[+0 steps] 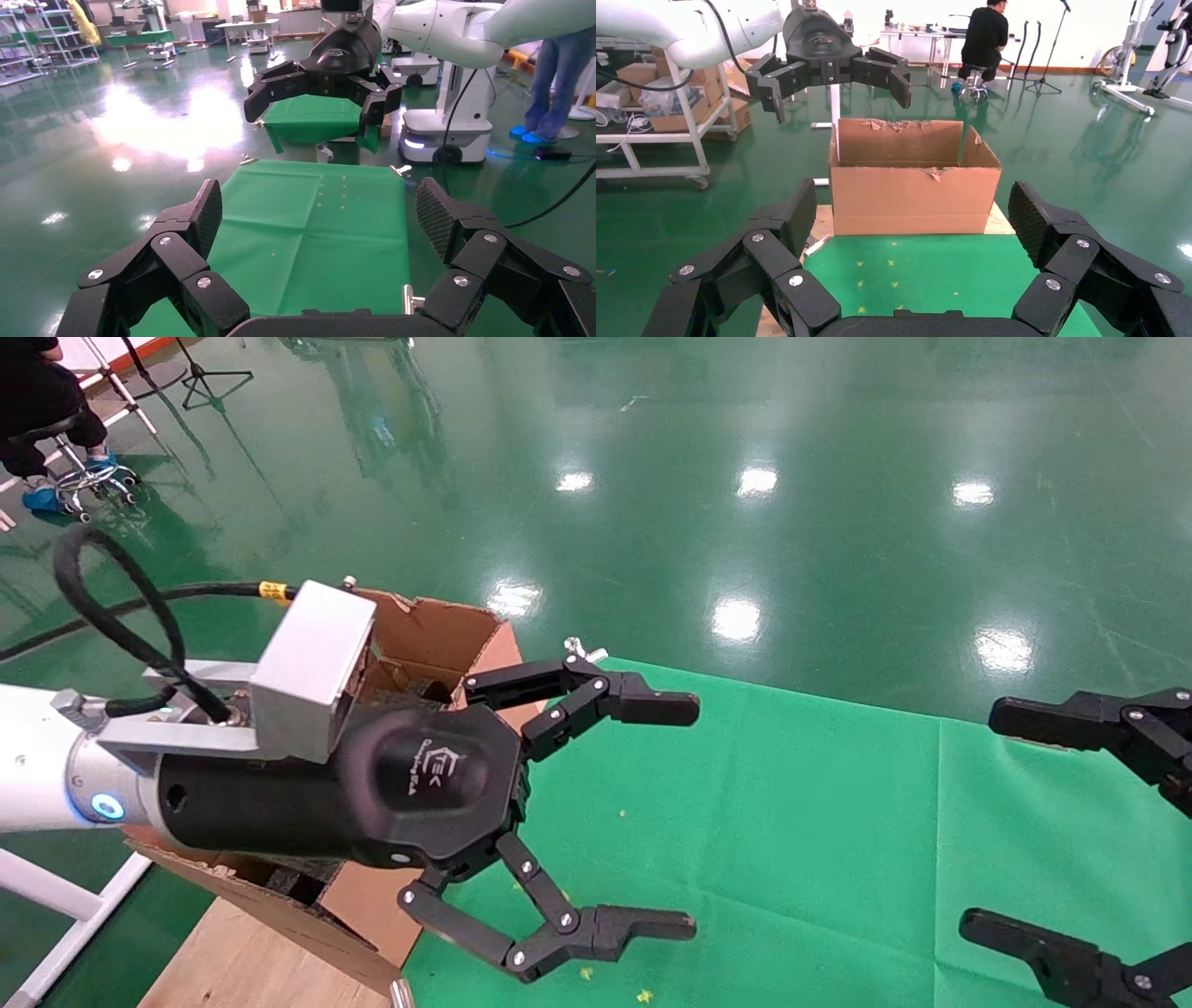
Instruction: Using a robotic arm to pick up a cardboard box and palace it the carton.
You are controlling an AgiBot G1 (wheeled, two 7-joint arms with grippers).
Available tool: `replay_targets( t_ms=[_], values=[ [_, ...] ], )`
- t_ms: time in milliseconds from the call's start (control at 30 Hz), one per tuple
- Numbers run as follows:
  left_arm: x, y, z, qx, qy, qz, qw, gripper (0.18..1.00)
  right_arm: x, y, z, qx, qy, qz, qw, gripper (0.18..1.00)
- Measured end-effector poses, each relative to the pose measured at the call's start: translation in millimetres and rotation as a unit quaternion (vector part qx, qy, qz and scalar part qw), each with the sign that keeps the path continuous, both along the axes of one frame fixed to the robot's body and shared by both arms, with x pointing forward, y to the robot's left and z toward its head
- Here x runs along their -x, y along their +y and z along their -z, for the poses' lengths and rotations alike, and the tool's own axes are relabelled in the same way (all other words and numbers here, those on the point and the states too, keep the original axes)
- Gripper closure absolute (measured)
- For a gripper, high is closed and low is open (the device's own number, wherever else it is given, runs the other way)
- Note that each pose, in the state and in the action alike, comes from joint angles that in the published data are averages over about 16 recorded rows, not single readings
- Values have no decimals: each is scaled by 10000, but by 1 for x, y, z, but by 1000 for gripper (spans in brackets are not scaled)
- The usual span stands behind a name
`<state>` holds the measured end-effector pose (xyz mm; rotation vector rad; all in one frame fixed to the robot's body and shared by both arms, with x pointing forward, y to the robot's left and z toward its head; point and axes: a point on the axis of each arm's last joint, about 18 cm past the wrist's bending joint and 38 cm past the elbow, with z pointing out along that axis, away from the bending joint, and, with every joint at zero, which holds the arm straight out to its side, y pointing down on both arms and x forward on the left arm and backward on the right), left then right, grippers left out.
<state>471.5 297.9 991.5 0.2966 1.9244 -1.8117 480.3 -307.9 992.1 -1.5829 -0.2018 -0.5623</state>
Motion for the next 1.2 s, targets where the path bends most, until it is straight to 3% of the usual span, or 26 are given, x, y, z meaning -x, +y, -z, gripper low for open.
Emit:
replay_targets(
  t_ms=[1200],
  values=[
    [-4, 2, -1, -12, 11, -96, 10000, 183, 0, 0, 0, -1, 0, 1, 10000, 178]
  ],
)
